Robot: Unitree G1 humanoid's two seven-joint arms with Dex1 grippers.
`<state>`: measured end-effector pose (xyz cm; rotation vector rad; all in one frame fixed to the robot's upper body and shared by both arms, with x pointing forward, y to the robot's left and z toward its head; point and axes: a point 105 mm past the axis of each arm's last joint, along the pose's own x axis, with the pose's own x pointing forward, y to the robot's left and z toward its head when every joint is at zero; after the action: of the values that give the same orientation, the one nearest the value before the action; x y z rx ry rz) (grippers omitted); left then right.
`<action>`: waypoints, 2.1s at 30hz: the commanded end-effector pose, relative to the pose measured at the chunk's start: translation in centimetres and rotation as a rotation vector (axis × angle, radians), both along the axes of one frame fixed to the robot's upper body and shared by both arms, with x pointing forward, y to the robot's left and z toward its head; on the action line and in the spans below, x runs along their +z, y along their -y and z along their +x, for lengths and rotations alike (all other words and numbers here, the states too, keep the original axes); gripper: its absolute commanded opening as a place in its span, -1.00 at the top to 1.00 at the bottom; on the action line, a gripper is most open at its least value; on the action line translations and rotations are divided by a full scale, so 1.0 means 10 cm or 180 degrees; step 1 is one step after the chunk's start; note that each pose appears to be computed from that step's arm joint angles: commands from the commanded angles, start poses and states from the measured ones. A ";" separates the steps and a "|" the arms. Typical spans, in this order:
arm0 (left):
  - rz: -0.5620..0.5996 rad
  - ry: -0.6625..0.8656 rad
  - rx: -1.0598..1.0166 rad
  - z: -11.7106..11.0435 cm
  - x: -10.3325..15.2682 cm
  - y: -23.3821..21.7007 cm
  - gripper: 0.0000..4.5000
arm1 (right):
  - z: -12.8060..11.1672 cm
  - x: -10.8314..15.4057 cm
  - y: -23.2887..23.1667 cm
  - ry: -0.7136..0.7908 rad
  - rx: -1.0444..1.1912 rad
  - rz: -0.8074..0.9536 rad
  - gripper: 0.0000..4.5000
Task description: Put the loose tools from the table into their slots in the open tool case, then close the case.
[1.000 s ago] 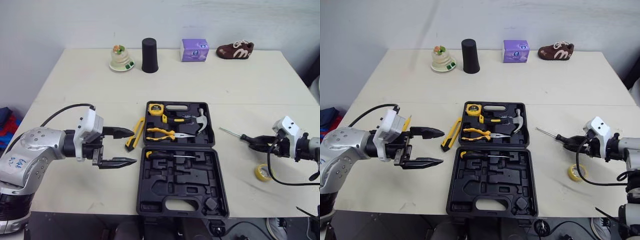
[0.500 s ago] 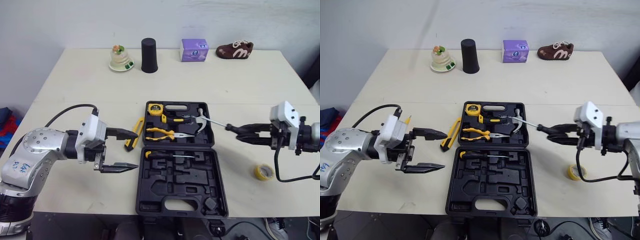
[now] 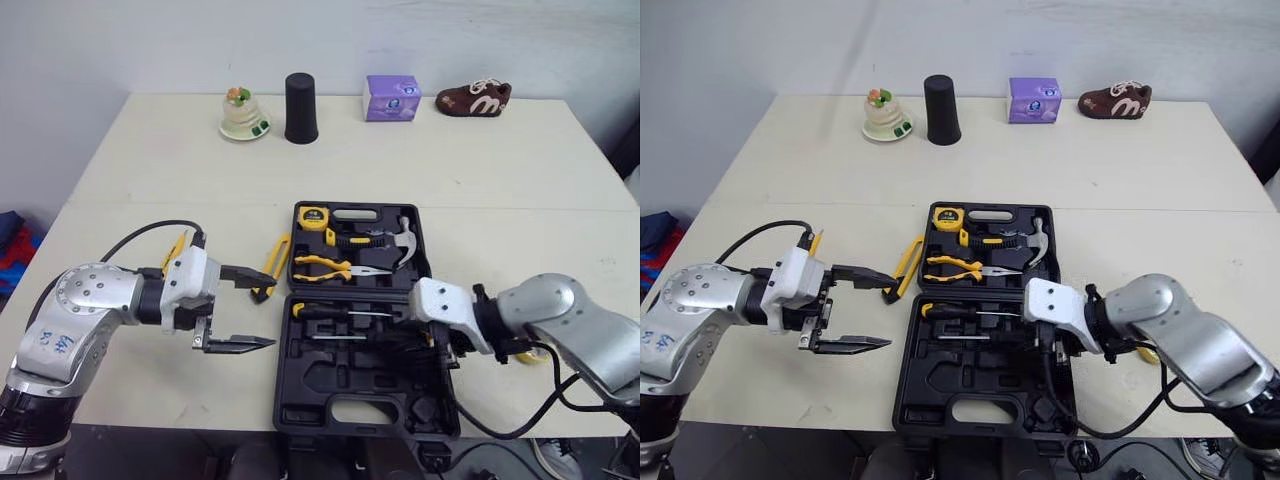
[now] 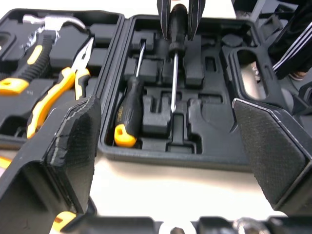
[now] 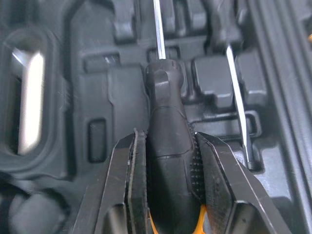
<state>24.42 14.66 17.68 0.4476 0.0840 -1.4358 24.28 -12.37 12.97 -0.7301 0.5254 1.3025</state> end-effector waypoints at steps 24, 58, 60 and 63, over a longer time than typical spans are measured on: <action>0.0057 -0.0054 0.0049 -0.07 -0.04 0.00 -1.00 | 0.09 0.12 0.05 0.0160 -0.0026 -0.0050 0.52; 0.0033 -0.0017 0.0133 0.01 -0.04 -0.03 -1.00 | 0.17 0.06 -0.20 0.0391 0.0442 0.1538 0.96; 0.0032 -0.0017 0.0135 0.01 -0.04 -0.03 -1.00 | 0.21 -0.04 -0.16 0.0384 0.0430 0.1454 0.96; 0.0048 -0.0019 0.0141 0.00 -0.04 -0.04 -1.00 | 0.24 -0.22 -0.07 0.0396 0.0425 0.1245 0.96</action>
<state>24.55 15.06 16.70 0.4264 0.1344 -1.3957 26.78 -11.28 11.29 -0.4736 0.1165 1.4138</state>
